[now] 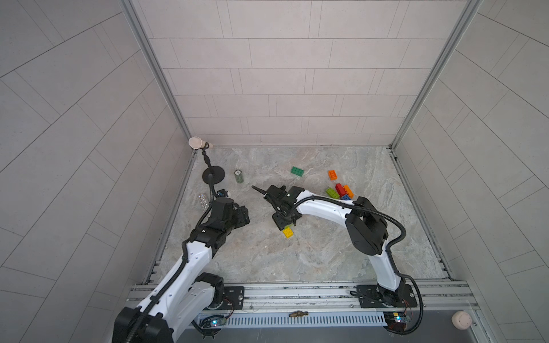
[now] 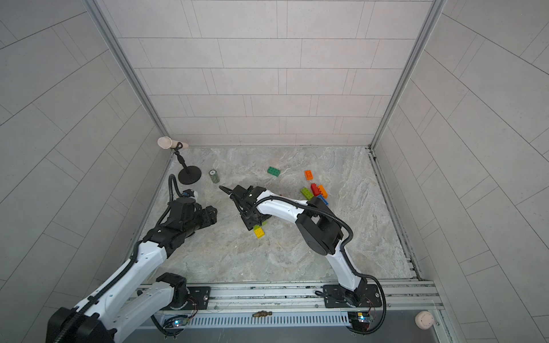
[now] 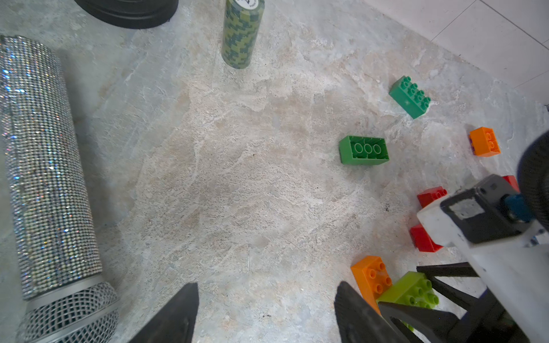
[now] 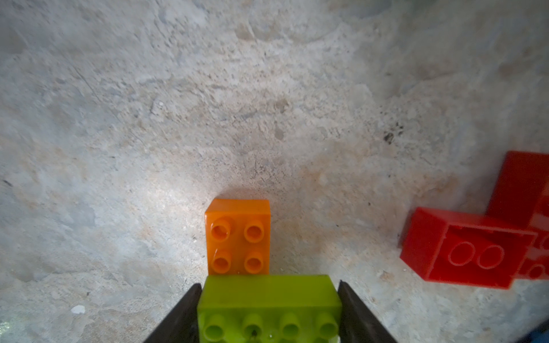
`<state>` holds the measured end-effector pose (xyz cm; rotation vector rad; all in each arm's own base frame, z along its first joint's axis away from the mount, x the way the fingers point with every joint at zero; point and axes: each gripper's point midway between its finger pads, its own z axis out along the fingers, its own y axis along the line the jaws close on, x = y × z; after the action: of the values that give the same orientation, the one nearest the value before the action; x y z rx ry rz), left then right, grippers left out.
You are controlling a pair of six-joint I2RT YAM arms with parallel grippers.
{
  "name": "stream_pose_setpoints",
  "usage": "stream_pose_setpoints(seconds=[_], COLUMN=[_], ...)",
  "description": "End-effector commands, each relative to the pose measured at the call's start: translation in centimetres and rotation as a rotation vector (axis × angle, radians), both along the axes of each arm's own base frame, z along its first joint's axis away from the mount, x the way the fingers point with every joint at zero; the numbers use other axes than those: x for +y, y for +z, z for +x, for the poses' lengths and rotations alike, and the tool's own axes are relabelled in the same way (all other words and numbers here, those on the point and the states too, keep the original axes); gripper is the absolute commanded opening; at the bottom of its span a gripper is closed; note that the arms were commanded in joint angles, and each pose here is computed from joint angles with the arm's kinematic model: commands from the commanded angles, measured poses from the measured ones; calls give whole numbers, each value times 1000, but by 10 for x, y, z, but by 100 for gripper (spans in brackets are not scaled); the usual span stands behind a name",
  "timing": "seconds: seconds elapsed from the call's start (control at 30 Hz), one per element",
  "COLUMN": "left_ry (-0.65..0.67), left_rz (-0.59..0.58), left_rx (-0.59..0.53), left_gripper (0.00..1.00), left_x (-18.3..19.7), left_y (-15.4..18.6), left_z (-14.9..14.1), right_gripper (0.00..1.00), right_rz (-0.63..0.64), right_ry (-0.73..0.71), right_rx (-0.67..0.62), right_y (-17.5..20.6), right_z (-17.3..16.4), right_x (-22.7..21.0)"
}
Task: Assemble a rectangle with lego
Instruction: Assemble the lego brick with the lego brick.
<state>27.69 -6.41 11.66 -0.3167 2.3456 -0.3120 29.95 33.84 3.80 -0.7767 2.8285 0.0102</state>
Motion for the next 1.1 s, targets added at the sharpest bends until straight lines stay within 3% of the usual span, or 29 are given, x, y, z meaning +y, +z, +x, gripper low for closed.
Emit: stream_pose_setpoints(seconds=[0.0,0.67,0.83,1.07], left_ry=[-14,-39,-56,-54], left_rz=[-10,58,39,18], left_rx=[-47,-3,-8,-40], left_gripper=[77,77,77,78], left_x=[-8,-5,-10,-12], left_y=[19,-2,8,18], left_z=[15,19,19,22], right_gripper=[0,0,0,1], right_rz=[-361,-445,-380,-186], right_ry=[6,16,5,-91], right_rx=[167,279,267,206], right_y=[-89,-135,-100,-41], right_z=[-36,-53,-61,-68], right_x=[-78,-93,-83,-47])
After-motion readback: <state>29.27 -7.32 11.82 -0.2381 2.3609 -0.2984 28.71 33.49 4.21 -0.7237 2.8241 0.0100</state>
